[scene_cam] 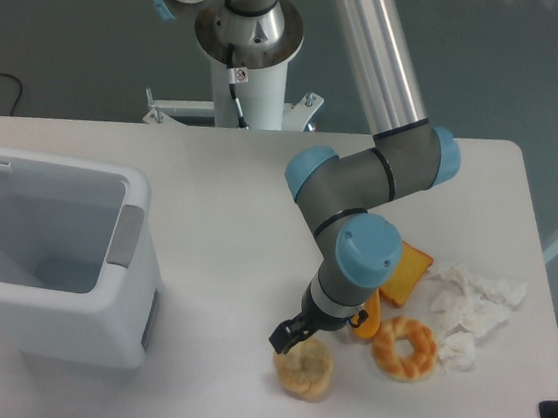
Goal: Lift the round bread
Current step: 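Lower the gripper onto the round bread roll and align fingers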
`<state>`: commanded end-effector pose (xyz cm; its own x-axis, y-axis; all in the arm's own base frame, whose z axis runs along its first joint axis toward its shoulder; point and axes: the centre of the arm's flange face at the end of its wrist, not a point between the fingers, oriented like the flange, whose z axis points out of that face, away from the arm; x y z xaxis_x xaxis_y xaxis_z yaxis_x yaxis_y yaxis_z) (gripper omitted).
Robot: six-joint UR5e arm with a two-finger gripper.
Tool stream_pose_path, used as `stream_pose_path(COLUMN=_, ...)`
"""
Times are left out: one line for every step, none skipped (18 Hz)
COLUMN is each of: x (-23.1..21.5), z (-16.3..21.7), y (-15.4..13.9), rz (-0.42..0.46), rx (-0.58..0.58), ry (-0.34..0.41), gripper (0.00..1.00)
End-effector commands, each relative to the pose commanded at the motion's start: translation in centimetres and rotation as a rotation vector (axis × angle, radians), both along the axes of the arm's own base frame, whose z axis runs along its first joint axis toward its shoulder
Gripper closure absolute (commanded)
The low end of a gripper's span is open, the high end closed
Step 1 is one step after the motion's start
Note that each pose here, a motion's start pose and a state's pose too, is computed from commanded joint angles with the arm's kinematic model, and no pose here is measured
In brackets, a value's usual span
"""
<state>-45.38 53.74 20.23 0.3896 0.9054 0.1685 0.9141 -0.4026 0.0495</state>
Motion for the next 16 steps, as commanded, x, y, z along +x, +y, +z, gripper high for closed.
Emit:
stream_pose_path(x=0.1, z=-0.1, y=0.1, rz=0.018, rx=-0.003, ry=-0.004, gripper=0.00)
stream_pose_path(x=0.1, z=-0.2, y=0.0, rz=0.033, rx=-0.007, ry=-0.008, gripper=0.00)
stream_pose_path(x=0.1, z=-0.1, y=0.1, rz=0.053, rx=-0.006, ry=-0.010, gripper=0.00)
stream_pose_path(x=0.1, z=-0.1, y=0.1, rz=0.072, rx=-0.008, ry=-0.012, gripper=0.00)
stream_pose_path(x=0.1, z=0.1, y=0.1, rz=0.086, rx=-0.007, ry=-0.013, gripper=0.00)
stream_pose_path(x=0.0, z=0.1, y=0.2, rz=0.092, rx=0.000, ry=-0.012, gripper=0.00)
stream_pose_path(x=0.1, z=0.2, y=0.4, rz=0.094, rx=0.013, ry=-0.011, gripper=0.00)
stream_pose_path(x=0.0, z=0.3, y=0.4, rz=0.095, rx=0.019, ry=-0.009, gripper=0.00)
stream_pose_path(x=-0.1, z=0.3, y=0.6, rz=0.093, rx=0.024, ry=-0.003, gripper=0.00)
stream_pose_path(x=-0.2, z=0.3, y=0.5, rz=0.102, rx=0.027, ry=-0.001, gripper=0.00)
stream_pose_path(x=-0.3, z=0.2, y=0.6, rz=0.108, rx=0.028, ry=-0.001, gripper=0.00)
stream_pose_path(x=-0.3, z=0.0, y=0.7, rz=0.113, rx=0.026, ry=-0.003, gripper=0.00)
stream_pose_path(x=-0.4, z=0.0, y=0.7, rz=0.114, rx=0.028, ry=-0.001, gripper=0.00)
stream_pose_path(x=-0.4, z=-0.3, y=0.7, rz=0.119, rx=0.026, ry=-0.004, gripper=0.00)
stream_pose_path(x=-0.6, z=-0.4, y=0.8, rz=0.123, rx=0.031, ry=0.002, gripper=0.00)
stream_pose_path(x=-0.8, z=-0.3, y=1.1, rz=0.126, rx=0.037, ry=0.008, gripper=0.00)
